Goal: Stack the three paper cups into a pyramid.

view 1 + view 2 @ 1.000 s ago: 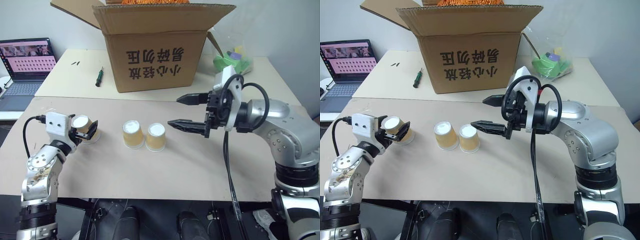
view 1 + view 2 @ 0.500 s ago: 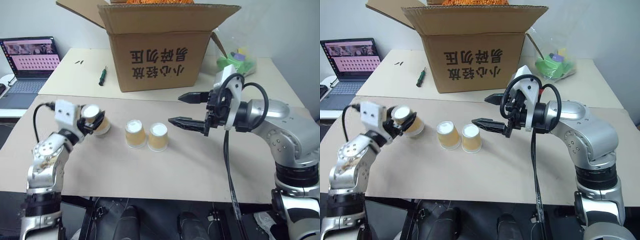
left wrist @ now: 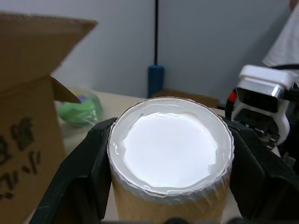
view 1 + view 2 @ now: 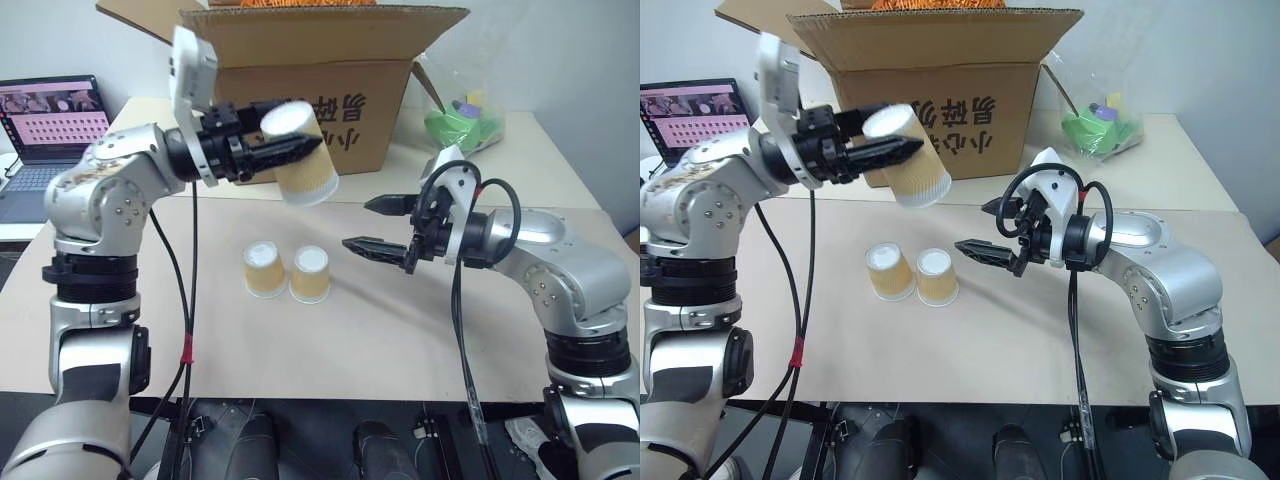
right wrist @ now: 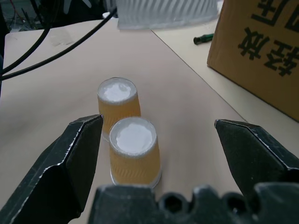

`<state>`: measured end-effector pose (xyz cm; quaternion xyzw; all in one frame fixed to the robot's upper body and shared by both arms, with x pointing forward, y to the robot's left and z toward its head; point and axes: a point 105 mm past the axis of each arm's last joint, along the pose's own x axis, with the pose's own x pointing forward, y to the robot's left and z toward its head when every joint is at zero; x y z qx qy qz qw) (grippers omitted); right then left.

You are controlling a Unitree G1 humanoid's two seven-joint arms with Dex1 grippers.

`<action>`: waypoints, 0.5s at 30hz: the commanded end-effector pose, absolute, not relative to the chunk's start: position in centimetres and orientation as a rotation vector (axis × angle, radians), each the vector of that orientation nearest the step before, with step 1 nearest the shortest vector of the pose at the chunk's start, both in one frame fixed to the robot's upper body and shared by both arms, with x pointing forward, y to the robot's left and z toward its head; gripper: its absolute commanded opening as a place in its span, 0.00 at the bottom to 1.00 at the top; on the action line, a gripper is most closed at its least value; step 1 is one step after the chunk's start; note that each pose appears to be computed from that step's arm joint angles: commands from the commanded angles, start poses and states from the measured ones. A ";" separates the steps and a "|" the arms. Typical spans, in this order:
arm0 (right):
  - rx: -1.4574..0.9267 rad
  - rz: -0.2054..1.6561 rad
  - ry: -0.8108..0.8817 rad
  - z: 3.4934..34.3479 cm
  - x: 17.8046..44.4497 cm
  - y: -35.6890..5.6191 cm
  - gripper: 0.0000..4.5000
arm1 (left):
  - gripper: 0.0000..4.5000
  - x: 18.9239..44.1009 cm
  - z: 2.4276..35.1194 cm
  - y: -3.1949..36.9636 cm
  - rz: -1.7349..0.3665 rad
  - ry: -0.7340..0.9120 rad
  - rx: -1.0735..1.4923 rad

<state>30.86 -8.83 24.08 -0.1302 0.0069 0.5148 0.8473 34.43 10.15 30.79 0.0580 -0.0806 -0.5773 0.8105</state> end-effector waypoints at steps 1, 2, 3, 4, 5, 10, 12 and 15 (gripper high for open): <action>-0.310 1.033 -0.057 25.2 30.3 -9.7 1.00 | 0.74 35.2 28.8 11.0 -1.232 -0.121 0.288; -0.308 1.028 -0.056 25.2 30.3 -9.8 1.00 | 0.74 35.3 28.4 11.1 -1.238 -0.105 0.291; -0.309 1.022 -0.055 25.1 30.2 -9.9 1.00 | 0.74 35.4 28.1 11.3 -1.241 -0.100 0.299; -0.309 1.018 -0.054 25.0 30.2 -9.9 1.00 | 0.74 35.4 27.9 11.3 -1.244 -0.093 0.305; -0.309 1.012 -0.053 25.0 30.2 -10.0 1.00 | 0.74 35.4 27.7 11.4 -1.252 -0.086 0.308; -0.304 0.999 -0.053 24.9 30.2 -10.2 1.00 | 0.74 35.3 26.8 11.3 -1.274 -0.075 0.307; -0.304 0.997 -0.051 24.8 30.3 -10.2 1.00 | 0.74 35.1 26.2 11.1 -1.288 -0.061 0.311; -0.303 0.996 -0.048 24.7 30.3 -10.2 1.00 | 0.74 34.7 25.1 10.9 -1.306 -0.036 0.314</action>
